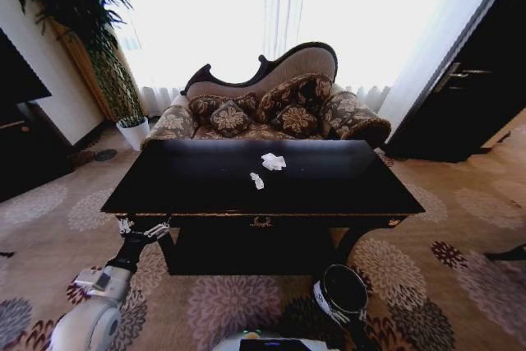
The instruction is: Move to the front of the table and place the trash on the table into the trash bin.
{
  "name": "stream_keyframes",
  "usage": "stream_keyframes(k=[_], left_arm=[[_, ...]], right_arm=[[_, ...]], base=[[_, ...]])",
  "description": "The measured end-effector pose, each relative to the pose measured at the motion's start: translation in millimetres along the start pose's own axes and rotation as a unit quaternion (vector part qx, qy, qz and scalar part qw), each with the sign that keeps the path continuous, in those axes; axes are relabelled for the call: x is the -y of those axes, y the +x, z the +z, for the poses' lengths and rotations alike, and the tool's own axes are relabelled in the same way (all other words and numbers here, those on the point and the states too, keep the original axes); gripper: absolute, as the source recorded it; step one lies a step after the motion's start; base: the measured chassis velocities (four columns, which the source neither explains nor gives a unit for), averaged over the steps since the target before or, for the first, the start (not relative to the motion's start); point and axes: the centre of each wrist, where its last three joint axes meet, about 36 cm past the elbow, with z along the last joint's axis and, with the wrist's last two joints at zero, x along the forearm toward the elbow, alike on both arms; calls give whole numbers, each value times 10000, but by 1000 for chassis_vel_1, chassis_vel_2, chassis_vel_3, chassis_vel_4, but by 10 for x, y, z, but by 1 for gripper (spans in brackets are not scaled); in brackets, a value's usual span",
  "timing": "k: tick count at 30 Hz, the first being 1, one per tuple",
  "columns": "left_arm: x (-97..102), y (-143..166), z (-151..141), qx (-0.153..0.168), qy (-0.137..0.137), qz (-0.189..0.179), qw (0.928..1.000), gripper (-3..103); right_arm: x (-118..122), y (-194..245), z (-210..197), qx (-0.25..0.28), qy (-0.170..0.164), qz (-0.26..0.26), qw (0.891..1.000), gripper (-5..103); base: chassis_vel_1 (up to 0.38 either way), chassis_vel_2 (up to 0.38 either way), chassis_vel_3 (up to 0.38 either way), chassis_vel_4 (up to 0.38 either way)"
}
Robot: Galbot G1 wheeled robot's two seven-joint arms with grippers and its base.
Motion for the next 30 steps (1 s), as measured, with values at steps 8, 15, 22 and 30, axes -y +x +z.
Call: stream_keyframes(k=[8, 15, 22, 30], left_arm=[[0, 0, 0, 1, 0, 0, 10000, 100], [0, 0, 0, 0, 0, 0, 10000, 100], [0, 0, 0, 0, 0, 0, 10000, 100], [0, 0, 0, 0, 0, 0, 10000, 100]], right_arm=[[-83, 156, -406, 393, 93, 148, 9991, 100], [-84, 236, -713, 687, 232, 220, 9971, 100], [-135, 215, -1091, 1008, 359, 234, 9940, 100], [-88, 166, -1515, 1302, 445, 259, 9902, 100]], base=[[0, 0, 0, 0], [0, 0, 0, 0], [0, 0, 0, 0], [0, 0, 0, 0]])
